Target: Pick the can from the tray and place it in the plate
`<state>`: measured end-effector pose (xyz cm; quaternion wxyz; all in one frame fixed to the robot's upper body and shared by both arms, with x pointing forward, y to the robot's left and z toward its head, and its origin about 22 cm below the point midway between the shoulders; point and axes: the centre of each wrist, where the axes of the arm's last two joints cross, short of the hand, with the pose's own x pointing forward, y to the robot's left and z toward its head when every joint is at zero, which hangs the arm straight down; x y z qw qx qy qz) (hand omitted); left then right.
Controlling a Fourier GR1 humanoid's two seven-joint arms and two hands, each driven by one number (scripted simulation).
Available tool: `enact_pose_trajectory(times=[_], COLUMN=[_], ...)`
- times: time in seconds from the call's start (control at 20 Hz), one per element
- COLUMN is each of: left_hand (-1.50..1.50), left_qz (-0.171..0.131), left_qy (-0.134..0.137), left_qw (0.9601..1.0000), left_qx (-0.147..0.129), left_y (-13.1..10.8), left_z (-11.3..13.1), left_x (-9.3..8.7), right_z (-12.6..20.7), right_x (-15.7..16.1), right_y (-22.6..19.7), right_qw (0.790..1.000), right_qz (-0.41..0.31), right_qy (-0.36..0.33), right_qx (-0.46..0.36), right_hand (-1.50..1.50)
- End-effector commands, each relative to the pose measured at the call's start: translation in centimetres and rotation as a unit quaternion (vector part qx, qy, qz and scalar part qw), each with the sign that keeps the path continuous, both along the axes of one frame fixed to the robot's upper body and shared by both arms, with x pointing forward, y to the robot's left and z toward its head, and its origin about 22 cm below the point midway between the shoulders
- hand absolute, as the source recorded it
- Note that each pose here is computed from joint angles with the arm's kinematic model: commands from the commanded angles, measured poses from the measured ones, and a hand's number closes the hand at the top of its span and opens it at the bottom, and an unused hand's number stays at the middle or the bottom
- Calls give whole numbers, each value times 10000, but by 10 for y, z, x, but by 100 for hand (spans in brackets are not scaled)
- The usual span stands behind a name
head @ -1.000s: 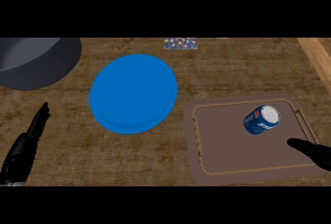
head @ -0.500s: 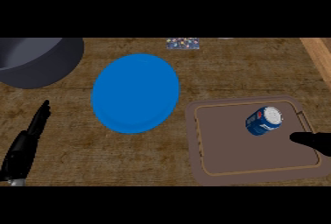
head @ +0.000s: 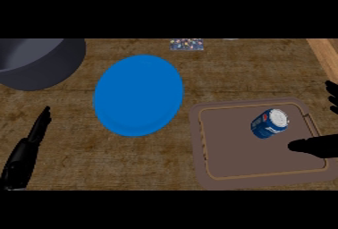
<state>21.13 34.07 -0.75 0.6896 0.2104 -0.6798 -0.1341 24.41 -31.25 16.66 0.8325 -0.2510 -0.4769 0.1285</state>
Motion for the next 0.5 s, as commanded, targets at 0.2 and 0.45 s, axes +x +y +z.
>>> enact_pose_trajectory(times=[0.2,0.45], left_hand=[0,0], left_qz=[122,43], left_qy=[34,21], left_qw=[9999,10000], left_qx=[31,-61], left_y=[-5,-21], left_z=[4,8], left_x=[22,8], right_z=[-36,-38], right_x=[18,25], right_y=[1,22], right_qw=[9985,9972], right_qz=[423,582], right_qy=[360,417], right_qx=[29,220], right_hand=[-150,-150])
